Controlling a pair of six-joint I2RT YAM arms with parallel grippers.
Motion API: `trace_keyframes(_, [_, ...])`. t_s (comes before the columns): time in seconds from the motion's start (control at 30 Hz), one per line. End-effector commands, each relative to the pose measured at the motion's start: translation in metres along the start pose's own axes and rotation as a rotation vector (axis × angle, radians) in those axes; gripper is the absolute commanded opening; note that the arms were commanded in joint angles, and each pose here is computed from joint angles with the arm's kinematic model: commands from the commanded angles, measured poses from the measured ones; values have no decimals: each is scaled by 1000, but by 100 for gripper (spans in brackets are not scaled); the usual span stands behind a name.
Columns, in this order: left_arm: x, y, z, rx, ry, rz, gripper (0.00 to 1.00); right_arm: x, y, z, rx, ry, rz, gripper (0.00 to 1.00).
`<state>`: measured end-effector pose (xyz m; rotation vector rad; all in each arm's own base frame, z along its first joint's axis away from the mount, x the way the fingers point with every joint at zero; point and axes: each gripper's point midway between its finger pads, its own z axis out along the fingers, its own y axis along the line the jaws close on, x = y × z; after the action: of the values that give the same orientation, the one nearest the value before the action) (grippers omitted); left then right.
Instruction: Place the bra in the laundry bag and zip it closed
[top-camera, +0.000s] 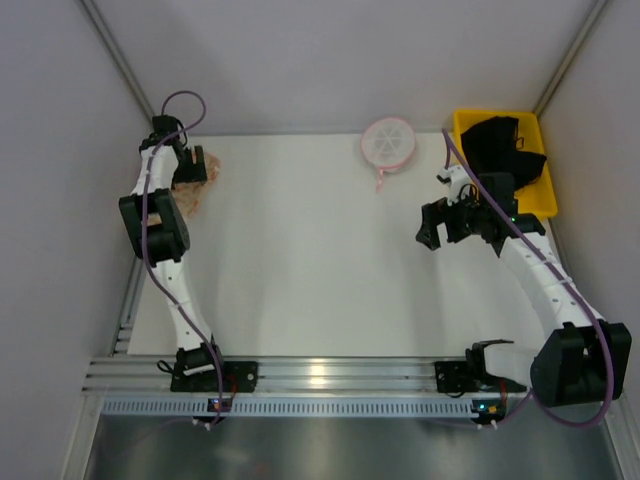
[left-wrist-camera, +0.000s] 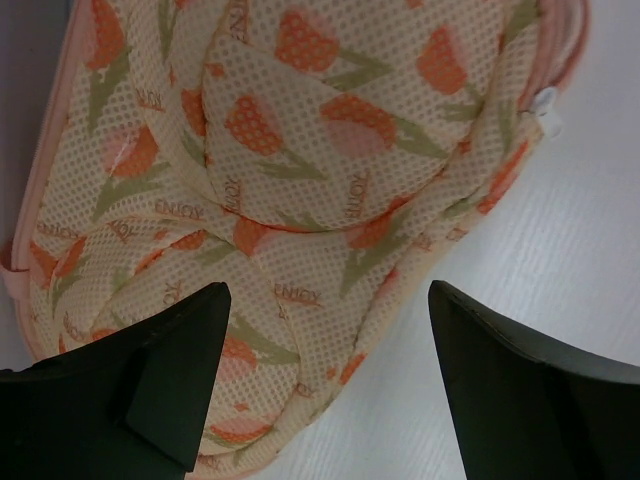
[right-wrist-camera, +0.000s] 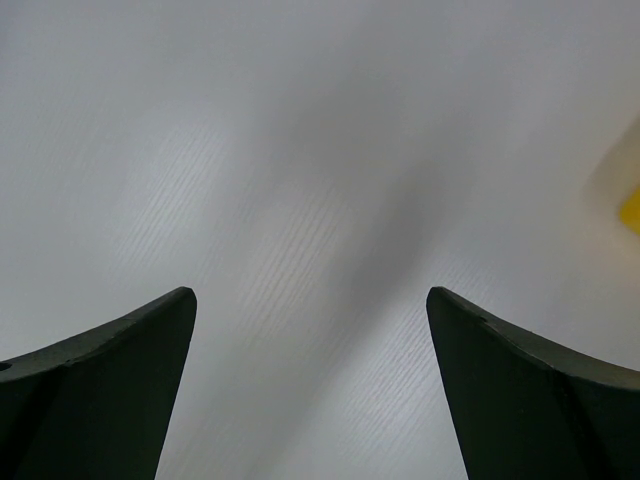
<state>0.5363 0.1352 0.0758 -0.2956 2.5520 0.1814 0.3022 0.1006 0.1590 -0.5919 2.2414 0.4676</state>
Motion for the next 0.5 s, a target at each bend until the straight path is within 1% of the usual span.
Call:
trace_keyframes(0.0, [14, 4, 15, -3, 41, 66, 86, -16, 5, -7, -3, -40, -26, 99])
trace_keyframes(0.1, [36, -3, 25, 33, 94, 60, 86, -16, 4, -7, 0, -36, -27, 99])
trace_keyframes(0.13, [43, -14, 27, 99, 110, 61, 86, -16, 5, -6, -3, -37, -28, 99])
trace_keyframes(0.2, [57, -25, 29, 157, 143, 57, 86, -14, 5, -7, -3, -30, -25, 99])
trace_keyframes(0.23, [63, -37, 27, 228, 159, 49, 85, -16, 5, -7, -6, -32, -27, 99])
trace_keyframes(0.3, [73, -49, 24, 293, 181, 31, 83, -16, 4, -6, -6, -24, -32, 99])
trace_keyframes(0.33, [83, -60, 21, 352, 206, 6, 80, -18, 3, -6, -3, -24, -35, 99])
trace_keyframes(0.4, [92, -71, 14, 406, 230, -15, 75, -20, 1, -6, 1, -17, -37, 99])
trace_keyframes(0.43, [109, -80, 12, 448, 274, -44, 72, -20, 1, -5, 2, -11, -35, 99])
trace_keyframes(0.47, [129, -100, -4, 496, 319, -34, 61, -20, -1, -3, -1, 3, -33, 99])
